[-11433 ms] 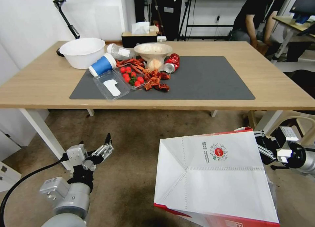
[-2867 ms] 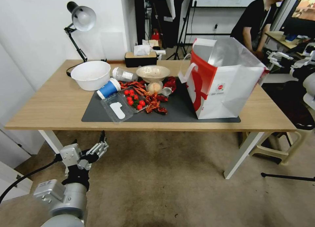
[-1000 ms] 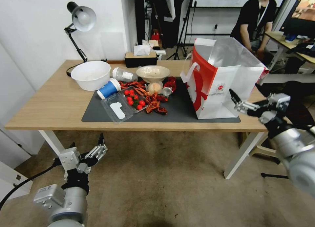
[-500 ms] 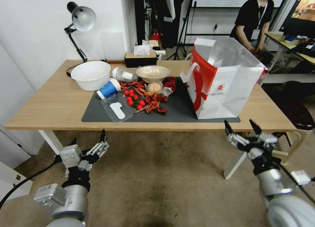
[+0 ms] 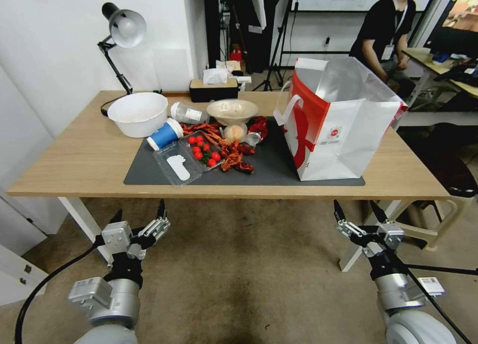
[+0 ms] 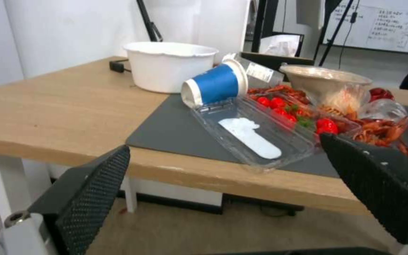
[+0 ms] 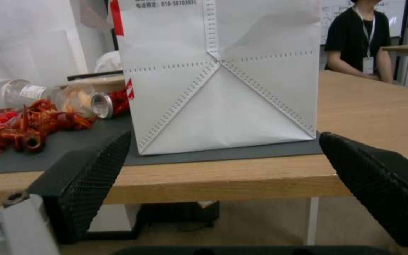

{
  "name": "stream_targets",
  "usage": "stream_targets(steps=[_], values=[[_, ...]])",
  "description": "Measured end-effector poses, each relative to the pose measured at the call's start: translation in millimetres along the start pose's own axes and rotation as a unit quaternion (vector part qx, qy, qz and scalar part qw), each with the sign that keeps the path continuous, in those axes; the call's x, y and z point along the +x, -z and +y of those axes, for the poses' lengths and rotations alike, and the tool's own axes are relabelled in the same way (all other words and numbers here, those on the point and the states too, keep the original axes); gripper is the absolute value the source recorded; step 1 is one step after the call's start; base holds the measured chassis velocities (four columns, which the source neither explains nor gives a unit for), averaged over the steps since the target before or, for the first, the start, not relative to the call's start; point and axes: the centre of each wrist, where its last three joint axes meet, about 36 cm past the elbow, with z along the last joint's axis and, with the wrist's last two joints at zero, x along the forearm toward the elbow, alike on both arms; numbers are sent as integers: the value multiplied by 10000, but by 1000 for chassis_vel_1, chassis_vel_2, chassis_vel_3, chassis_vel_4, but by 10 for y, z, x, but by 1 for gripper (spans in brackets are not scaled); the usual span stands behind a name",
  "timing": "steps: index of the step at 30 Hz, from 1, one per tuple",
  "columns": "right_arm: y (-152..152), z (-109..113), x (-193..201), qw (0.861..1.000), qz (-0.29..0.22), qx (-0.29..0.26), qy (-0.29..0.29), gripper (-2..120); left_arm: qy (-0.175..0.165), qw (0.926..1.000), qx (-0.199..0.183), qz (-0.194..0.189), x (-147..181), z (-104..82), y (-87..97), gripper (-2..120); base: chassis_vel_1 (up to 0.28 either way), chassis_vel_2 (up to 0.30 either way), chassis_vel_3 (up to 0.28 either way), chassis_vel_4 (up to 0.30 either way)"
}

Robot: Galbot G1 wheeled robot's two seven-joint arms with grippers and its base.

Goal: Pick up the food delivery bag from the floor and place it on the table.

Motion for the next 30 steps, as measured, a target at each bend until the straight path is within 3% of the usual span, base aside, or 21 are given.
stream_targets(steps=[9,30], values=[[6,-12,-19,9997,132,-180,-107,100,53,9996,-210,-153,-37,42,-111,100,0,0,0,0],[20,1,-16,9994,149,-205,-221,100,50,9995,-266,-148,-44,68,-123,100,0,0,0,0]])
